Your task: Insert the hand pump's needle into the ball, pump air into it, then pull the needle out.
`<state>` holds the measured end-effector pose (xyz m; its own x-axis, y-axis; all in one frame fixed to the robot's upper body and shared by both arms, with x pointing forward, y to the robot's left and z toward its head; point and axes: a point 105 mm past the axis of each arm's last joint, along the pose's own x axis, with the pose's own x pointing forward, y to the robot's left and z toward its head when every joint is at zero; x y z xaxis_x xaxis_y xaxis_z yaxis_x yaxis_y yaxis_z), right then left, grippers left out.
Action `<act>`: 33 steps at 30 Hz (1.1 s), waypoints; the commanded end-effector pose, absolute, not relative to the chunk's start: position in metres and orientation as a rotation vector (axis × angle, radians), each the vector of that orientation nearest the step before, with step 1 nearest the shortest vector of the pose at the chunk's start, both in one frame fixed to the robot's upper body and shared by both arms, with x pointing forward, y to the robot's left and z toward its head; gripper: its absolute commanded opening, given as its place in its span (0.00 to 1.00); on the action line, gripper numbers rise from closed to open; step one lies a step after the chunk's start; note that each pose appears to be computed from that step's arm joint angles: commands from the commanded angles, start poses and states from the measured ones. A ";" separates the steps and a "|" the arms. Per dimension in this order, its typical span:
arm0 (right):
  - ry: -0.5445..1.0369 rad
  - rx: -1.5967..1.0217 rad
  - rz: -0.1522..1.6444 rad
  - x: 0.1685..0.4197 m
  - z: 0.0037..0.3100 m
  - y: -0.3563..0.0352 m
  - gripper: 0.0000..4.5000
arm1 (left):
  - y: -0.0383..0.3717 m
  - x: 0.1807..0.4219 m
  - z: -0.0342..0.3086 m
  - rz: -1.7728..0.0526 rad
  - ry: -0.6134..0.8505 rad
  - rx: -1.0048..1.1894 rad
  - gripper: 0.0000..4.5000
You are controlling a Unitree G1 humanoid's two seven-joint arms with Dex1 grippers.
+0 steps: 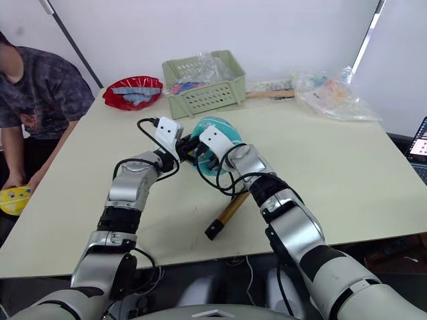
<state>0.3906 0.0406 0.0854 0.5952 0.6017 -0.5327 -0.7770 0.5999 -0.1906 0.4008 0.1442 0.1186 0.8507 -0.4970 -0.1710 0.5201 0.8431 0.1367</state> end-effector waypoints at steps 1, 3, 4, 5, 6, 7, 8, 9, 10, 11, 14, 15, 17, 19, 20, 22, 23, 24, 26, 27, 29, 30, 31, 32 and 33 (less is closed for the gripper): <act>0.522 -0.441 0.824 0.377 0.069 0.028 0.07 | 0.130 0.392 0.085 -0.604 0.248 0.183 0.00; 0.475 -0.455 0.825 0.375 0.077 0.024 0.07 | 0.129 0.391 0.085 -0.610 0.245 0.189 0.00; 0.454 -0.460 0.832 0.374 0.080 0.023 0.07 | 0.129 0.391 0.085 -0.614 0.243 0.195 0.00; 0.448 -0.458 0.833 0.371 0.083 0.021 0.07 | 0.127 0.391 0.085 -0.620 0.241 0.197 0.00; 0.448 -0.454 0.833 0.369 0.084 0.019 0.07 | 0.127 0.390 0.085 -0.624 0.240 0.198 0.00; 0.441 -0.465 0.831 0.367 0.086 0.017 0.07 | 0.126 0.390 0.086 -0.628 0.238 0.200 0.00; 0.436 -0.474 0.829 0.366 0.087 0.016 0.07 | 0.126 0.390 0.086 -0.630 0.237 0.200 0.00; 0.432 -0.488 0.821 0.366 0.088 0.014 0.07 | 0.126 0.390 0.086 -0.630 0.236 0.199 0.00; 0.432 -0.483 0.814 0.366 0.088 0.012 0.07 | 0.125 0.390 0.086 -0.632 0.236 0.199 0.00; 0.434 -0.479 0.802 0.367 0.086 0.010 0.07 | 0.123 0.389 0.086 -0.635 0.236 0.198 0.00; 0.411 -0.490 0.783 0.370 0.086 0.006 0.07 | 0.119 0.389 0.086 -0.646 0.233 0.203 0.00; 0.407 -0.479 0.790 0.369 0.087 0.006 0.07 | 0.118 0.389 0.086 -0.648 0.231 0.206 0.00; 0.395 -0.466 0.797 0.368 0.090 0.006 0.30 | 0.118 0.389 0.086 -0.648 0.230 0.205 0.00; 0.378 -0.456 0.804 0.368 0.094 0.005 0.47 | 0.118 0.389 0.086 -0.647 0.230 0.203 0.00; 0.376 -0.447 0.807 0.367 0.095 0.003 0.61 | 0.118 0.389 0.086 -0.646 0.230 0.203 0.00; 0.351 -0.420 0.829 0.365 0.101 0.001 0.78 | 0.118 0.389 0.086 -0.646 0.229 0.202 0.00; 0.341 -0.413 0.839 0.364 0.103 0.001 0.92 | 0.118 0.389 0.086 -0.645 0.229 0.202 0.00; 0.311 -0.407 0.849 0.363 0.109 -0.001 0.96 | 0.118 0.388 0.087 -0.647 0.228 0.205 0.00; 0.239 -0.365 0.843 0.363 0.124 -0.014 0.96 | 0.115 0.388 0.090 -0.655 0.219 0.207 0.00; 0.209 -0.351 0.848 0.361 0.130 -0.020 0.96 | 0.114 0.388 0.091 -0.658 0.217 0.206 0.00; 0.164 -0.325 0.862 0.355 0.136 -0.029 0.96 | 0.113 0.388 0.091 -0.659 0.215 0.206 0.00; 0.144 -0.310 0.862 0.352 0.138 -0.035 0.96 | 0.112 0.388 0.092 -0.660 0.214 0.205 0.00; 0.128 -0.294 0.864 0.349 0.140 -0.040 0.96 | 0.112 0.388 0.092 -0.660 0.214 0.205 0.00; 0.087 -0.270 0.899 0.342 0.145 -0.042 0.96 | 0.111 0.388 0.092 -0.662 0.213 0.204 0.00; 0.060 -0.260 0.926 0.335 0.147 -0.046 0.96 | 0.111 0.388 0.093 -0.665 0.213 0.203 0.00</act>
<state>0.3464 -0.0474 0.1192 0.6356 0.7175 -0.2851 -0.7698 0.6172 -0.1628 0.3960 0.1143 0.1388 0.8034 -0.5871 -0.0993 0.5948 0.7835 0.1798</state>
